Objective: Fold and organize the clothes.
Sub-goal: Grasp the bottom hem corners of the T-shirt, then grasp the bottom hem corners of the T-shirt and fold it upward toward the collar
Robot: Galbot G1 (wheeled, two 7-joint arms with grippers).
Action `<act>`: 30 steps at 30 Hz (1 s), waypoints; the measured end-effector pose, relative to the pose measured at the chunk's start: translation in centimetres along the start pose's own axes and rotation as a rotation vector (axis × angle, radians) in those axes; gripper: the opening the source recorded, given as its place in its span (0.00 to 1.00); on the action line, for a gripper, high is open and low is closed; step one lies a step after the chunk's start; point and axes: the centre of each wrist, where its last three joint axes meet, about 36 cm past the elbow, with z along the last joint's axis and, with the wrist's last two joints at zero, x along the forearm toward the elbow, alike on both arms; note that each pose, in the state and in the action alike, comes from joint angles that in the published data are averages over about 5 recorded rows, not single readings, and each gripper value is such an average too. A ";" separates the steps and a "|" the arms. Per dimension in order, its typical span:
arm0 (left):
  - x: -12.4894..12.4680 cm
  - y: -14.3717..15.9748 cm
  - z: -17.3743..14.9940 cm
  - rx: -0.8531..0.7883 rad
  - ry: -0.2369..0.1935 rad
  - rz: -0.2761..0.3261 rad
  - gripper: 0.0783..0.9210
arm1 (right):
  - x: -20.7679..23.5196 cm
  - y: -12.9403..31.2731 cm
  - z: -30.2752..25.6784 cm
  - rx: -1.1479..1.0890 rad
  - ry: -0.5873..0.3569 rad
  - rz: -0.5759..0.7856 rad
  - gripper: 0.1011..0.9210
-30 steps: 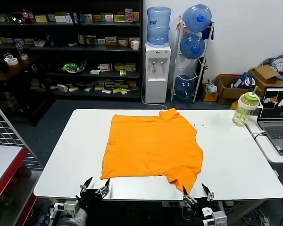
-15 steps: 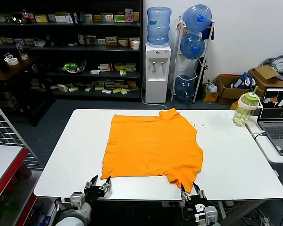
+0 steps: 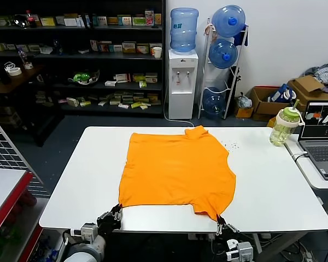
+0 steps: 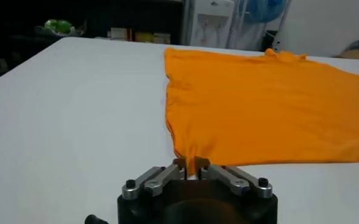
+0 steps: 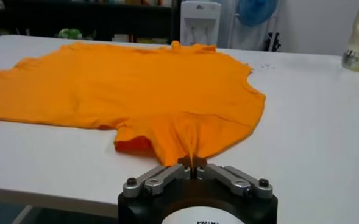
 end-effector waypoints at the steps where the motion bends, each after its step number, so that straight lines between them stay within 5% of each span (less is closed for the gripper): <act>1: 0.2 0.0 -0.1 0.001 0.001 -0.001 0.05 | 0.4 -0.2 -0.1 -0.001 -0.003 0.001 0.03; 20: 7.4 0.0 -2.4 0.023 0.022 0.026 0.01 | 6.6 -0.9 -2.0 -0.027 -0.050 0.000 0.03; 30: 5.3 -0.2 -3.6 0.072 -0.057 0.062 0.01 | 1.9 -1.7 -4.3 -0.058 -0.140 0.030 0.03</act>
